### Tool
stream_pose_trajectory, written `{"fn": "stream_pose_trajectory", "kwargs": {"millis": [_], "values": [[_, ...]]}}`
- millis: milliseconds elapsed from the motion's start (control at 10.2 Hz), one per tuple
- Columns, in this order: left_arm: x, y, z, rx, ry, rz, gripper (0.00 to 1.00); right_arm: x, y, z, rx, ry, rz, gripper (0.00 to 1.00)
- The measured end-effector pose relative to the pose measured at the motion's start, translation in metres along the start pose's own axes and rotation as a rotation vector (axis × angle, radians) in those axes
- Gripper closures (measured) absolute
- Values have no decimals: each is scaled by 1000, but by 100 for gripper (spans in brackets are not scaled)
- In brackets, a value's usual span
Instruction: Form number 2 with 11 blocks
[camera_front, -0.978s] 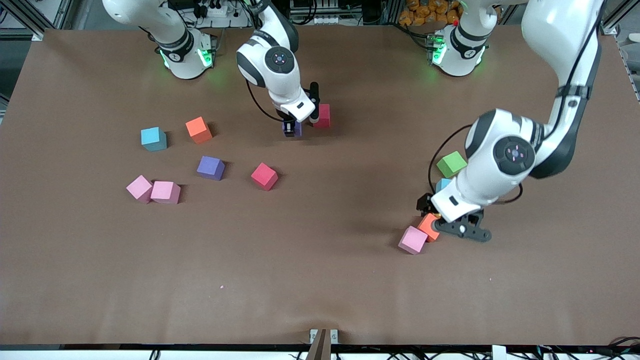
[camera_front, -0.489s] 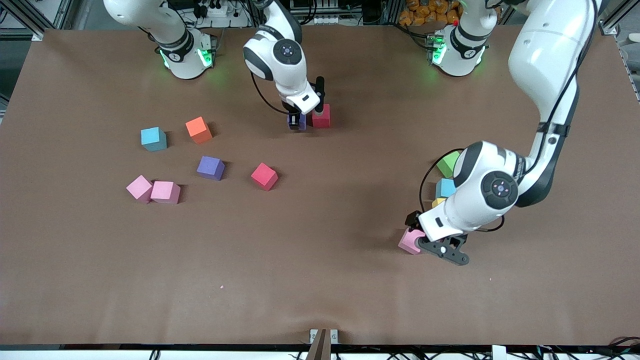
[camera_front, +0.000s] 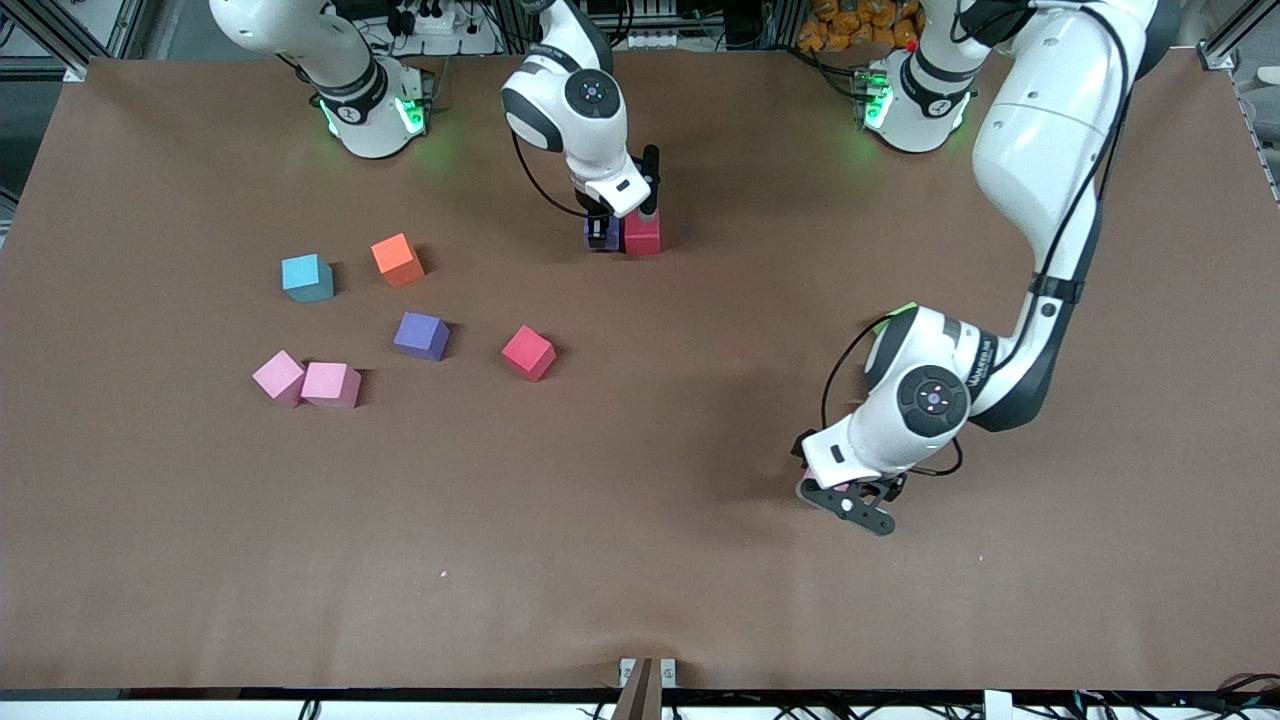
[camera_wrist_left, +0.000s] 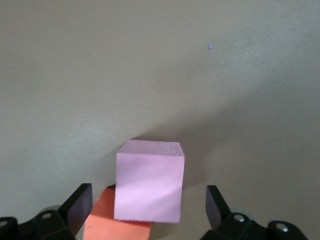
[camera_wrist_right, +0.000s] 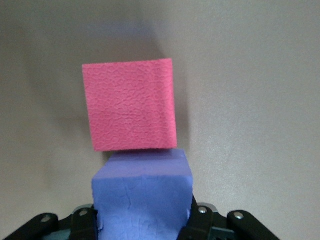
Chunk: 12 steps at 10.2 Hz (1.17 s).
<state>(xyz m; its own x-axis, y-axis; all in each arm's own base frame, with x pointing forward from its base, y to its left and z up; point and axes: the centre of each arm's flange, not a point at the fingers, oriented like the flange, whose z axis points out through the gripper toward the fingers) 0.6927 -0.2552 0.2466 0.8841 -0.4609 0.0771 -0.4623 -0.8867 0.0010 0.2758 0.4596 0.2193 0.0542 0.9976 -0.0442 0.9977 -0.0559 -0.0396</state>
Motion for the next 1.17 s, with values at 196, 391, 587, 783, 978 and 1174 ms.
{"fn": "stream_pose_trajectory", "kwargs": {"millis": [196, 391, 587, 783, 978, 1174], "values": [[-1, -3, 12, 0, 0, -3, 0, 1, 1, 3, -6, 8, 0, 43], [-2, -5, 18, 1, -5, -4, 0, 1, 1, 5, -7, 7, 0, 43], [-4, -9, 24, 2, -13, -9, 0, 1, 0, 8, -5, 3, -1, 43], [-5, -12, 28, 2, -17, -14, 0, 1, -1, 13, -6, 2, -4, 43], [-6, -10, 31, 0, -21, -11, 0, 4, -4, 20, -11, 6, -11, 43], [-8, -8, 43, -5, -33, -10, 7, 5, -6, 23, -13, 8, -15, 43]]}}
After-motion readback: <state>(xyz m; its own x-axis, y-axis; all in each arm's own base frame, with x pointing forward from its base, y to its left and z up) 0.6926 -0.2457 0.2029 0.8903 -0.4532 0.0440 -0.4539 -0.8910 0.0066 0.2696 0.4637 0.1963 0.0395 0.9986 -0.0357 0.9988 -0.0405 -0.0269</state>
